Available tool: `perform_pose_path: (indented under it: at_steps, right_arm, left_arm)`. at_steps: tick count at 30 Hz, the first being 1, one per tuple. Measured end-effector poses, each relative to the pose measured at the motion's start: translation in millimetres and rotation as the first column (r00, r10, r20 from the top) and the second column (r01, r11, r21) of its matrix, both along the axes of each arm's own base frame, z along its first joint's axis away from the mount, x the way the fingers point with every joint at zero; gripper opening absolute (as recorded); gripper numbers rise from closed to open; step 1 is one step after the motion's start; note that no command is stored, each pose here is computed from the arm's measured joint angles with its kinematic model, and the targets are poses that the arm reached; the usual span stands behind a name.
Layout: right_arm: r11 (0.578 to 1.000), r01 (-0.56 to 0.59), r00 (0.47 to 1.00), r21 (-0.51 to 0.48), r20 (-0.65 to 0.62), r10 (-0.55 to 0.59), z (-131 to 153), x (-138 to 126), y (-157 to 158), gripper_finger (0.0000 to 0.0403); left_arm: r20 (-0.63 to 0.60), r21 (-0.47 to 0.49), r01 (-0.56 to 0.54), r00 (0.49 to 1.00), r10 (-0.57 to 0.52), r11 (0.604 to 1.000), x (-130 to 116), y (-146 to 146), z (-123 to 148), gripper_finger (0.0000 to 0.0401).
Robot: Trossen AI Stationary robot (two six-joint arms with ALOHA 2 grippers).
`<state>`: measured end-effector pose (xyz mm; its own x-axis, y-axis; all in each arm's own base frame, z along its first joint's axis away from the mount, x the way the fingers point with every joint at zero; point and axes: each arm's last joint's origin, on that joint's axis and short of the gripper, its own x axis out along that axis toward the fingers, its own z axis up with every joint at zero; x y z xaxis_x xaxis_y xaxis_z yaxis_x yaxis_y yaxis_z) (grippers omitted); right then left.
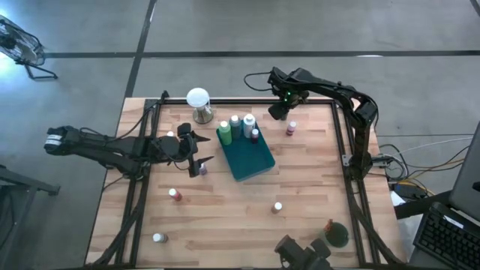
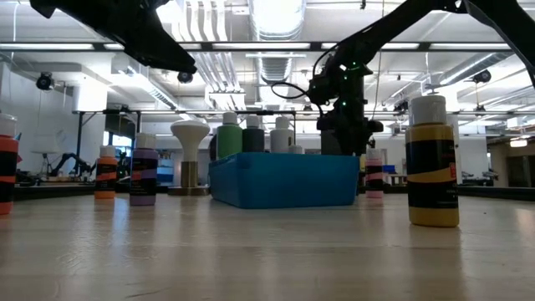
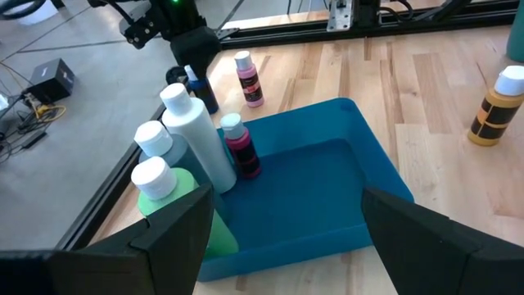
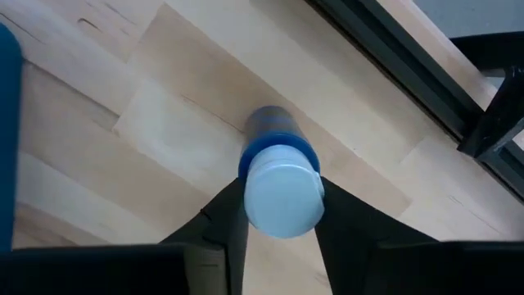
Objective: Pick & Place Paint Supplies
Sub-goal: Put the blue paint bottle into the blue bin
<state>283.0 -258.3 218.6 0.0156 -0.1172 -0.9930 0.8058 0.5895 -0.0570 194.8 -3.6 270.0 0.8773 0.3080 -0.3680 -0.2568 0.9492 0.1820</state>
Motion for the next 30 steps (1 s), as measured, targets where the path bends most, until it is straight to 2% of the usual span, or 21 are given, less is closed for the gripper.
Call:
perform_pose_path:
  at_steps: [11, 21, 30]
  right_arm:
    - [1.0, -0.018, 1.0, 0.003, -0.007, 0.018, 3, -2, 2, 0.0107]
    - [0.999, -0.022, 0.998, -0.035, 0.052, 0.024, 35, -12, 13, 0.0107]
    - [0.999, -0.045, 0.997, 0.013, 0.063, 0.044, 38, -13, 18, 0.0107]
  left_arm:
    - [0.002, -0.007, 0.0, 1.0, 0.0, 1.0, 0, 0, 0, 0.0314]
    - [0.004, -0.012, -0.003, 1.0, 0.003, 1.0, 0, 0, 0, 0.0314]
    - [0.004, -0.012, -0.003, 1.0, 0.003, 1.0, 0, 0, 0, 0.0314]
